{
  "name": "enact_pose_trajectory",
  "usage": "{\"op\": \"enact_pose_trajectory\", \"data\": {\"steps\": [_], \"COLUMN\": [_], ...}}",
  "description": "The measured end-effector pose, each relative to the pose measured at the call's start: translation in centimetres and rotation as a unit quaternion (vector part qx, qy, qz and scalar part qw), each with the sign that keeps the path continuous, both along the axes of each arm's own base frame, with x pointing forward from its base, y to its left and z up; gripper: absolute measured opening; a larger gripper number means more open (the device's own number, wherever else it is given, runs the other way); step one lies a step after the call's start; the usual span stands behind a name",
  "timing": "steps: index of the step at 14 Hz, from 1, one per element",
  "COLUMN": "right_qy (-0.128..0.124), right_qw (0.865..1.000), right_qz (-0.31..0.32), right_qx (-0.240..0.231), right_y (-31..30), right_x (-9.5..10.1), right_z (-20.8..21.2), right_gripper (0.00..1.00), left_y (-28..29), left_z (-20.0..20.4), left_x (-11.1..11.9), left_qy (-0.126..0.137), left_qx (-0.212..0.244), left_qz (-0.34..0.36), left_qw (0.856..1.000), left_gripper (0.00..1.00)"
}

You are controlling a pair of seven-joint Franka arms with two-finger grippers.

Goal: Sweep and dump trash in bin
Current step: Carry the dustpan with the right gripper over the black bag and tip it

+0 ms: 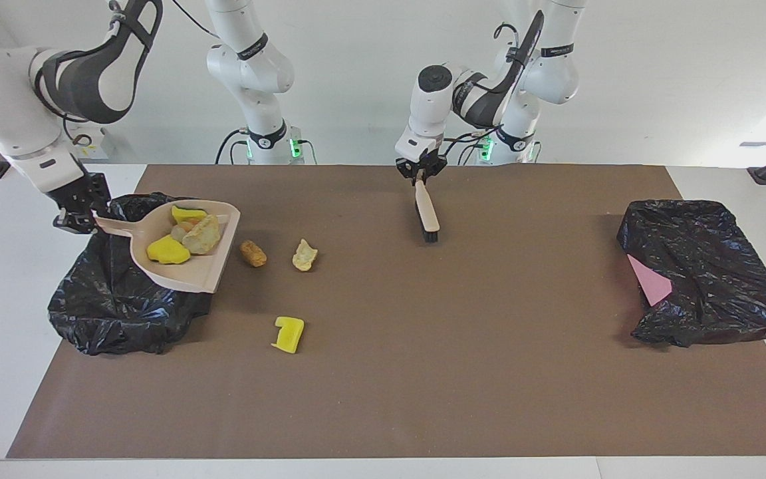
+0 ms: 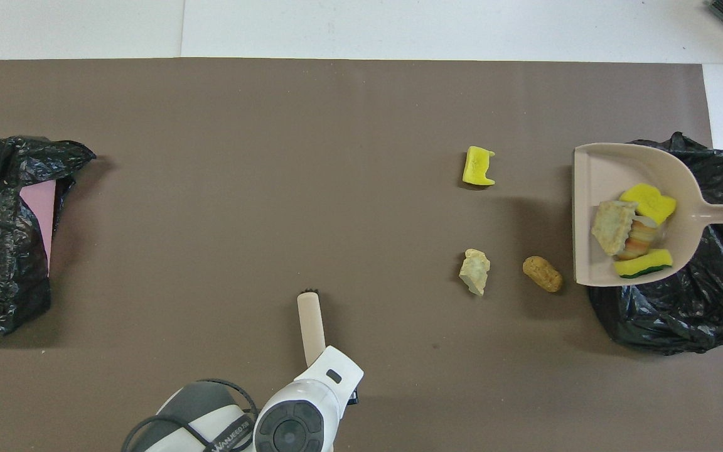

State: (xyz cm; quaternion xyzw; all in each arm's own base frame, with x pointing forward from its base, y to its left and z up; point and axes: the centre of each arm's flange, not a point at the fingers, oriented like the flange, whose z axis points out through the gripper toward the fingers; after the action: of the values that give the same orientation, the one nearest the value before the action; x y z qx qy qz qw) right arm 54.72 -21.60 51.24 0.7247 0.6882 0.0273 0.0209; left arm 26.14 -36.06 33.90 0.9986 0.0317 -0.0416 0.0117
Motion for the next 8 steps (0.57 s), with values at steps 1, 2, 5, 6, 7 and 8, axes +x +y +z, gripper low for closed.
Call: {"op": "enact_pose_trajectory", "data": {"steps": [1, 2, 5, 6, 7, 8], "right_qy": [-0.001, -0.001, 0.007, 0.012, 0.018, 0.024], "right_qw": [1.0, 1.0, 0.999, 0.998, 0.997, 0.995], "right_qz": [-0.002, -0.005, 0.0, 0.003, 0.007, 0.01], "right_qx": [-0.004, -0.015, -0.054, -0.067, -0.079, -0.093], "right_y": [-1.2, -2.3, -3.6, -3.9, -4.1, -4.4], "right_x": [-0.4, -0.8, -1.2, -1.3, -1.4, -1.5], "right_z": [0.2, 0.4, 0.8, 0.8, 0.8, 0.9], "right_gripper": [0.33, 0.33, 0.33, 0.33, 0.33, 0.33], "left_y": [0.0, 0.2, 0.3, 0.3, 0.4, 0.5], "left_z": [-0.1, -0.2, -0.2, -0.2, -0.2, -0.2], "left_x": [0.0, 0.1, 0.3, 0.3, 0.4, 0.5], "left_qy": [-0.001, -0.001, 0.0, 0.0, 0.0, 0.0], "left_qx": [-0.002, -0.002, -0.003, -0.003, -0.003, -0.003], "left_qz": [0.002, 0.004, 0.008, 0.008, 0.009, 0.012], "left_qw": [1.0, 1.0, 1.0, 1.0, 1.0, 1.0], "left_gripper": [0.26, 0.26, 0.26, 0.26, 0.31, 0.31]}}
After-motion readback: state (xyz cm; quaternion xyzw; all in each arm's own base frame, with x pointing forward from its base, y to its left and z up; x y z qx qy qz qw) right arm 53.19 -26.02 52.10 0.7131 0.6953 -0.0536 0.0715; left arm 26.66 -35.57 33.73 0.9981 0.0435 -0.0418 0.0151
